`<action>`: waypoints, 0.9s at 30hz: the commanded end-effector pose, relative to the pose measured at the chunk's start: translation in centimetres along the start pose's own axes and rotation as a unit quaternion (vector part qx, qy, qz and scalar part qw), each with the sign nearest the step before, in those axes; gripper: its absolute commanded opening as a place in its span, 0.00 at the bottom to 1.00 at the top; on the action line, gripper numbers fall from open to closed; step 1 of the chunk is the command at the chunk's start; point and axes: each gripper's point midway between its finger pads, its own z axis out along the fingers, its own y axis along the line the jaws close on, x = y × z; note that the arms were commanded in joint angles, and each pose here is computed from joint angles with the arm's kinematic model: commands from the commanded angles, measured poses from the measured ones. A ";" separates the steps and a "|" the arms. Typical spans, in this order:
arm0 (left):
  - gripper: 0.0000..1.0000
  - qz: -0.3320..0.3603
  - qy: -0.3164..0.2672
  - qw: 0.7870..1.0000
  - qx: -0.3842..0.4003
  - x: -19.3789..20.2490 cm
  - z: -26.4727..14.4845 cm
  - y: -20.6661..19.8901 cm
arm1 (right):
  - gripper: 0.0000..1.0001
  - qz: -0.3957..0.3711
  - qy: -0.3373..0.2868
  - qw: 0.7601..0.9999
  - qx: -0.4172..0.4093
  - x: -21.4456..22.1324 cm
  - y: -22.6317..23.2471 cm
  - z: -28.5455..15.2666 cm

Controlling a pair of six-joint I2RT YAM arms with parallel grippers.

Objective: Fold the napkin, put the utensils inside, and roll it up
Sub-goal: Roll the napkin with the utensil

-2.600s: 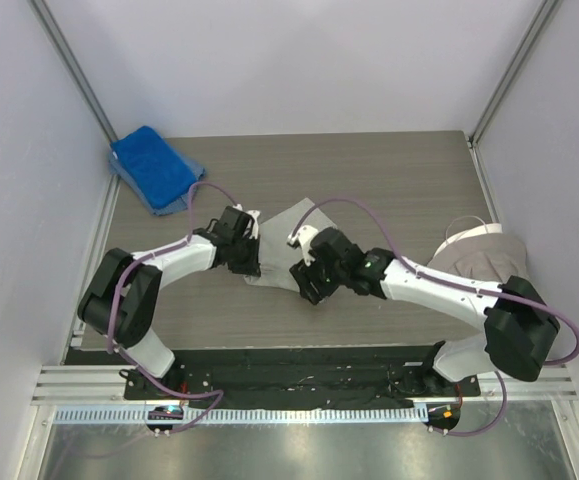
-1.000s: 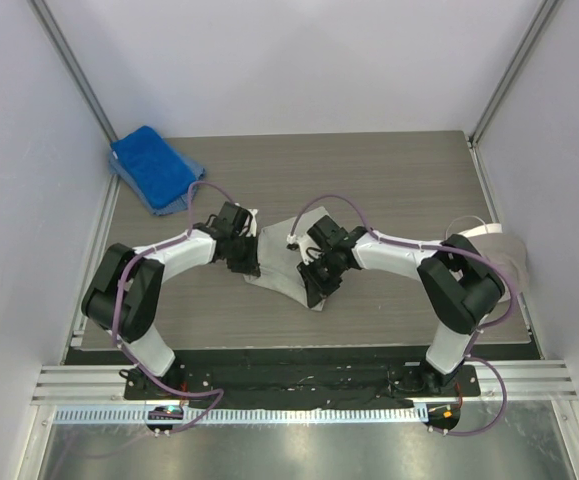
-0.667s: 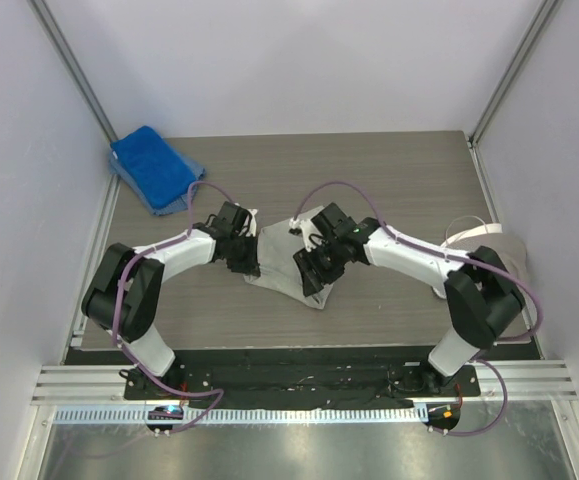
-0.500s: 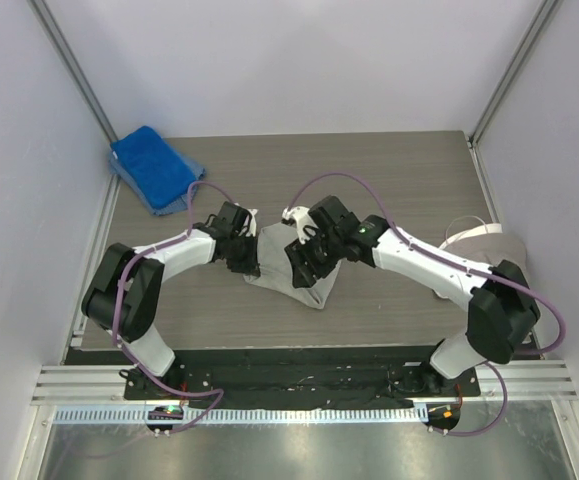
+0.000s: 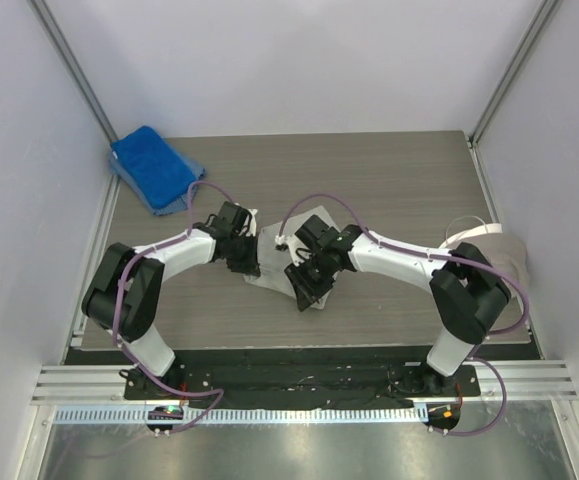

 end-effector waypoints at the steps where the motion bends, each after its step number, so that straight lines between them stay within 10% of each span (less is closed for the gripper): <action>1: 0.00 0.002 0.028 0.999 -0.023 1.3 0.4 1.2 | 0.37 0.040 -0.005 0.999 0.034 -0.3 -2.7 -0.3; 13: 0.00 0.002 0.029 0.999 -0.016 1.3 0.5 1.0 | 0.36 0.061 0.015 0.996 0.063 0.6 -5.9 1.1; 21: 0.00 -0.006 0.040 0.999 -0.011 1.6 0.7 0.8 | 0.46 -0.028 -0.119 0.988 0.096 -5.8 -2.3 -4.9; 27: 0.00 -0.009 0.043 0.999 -0.005 1.7 0.9 0.6 | 0.33 -0.043 -0.217 0.971 0.086 -10.7 -0.2 -4.6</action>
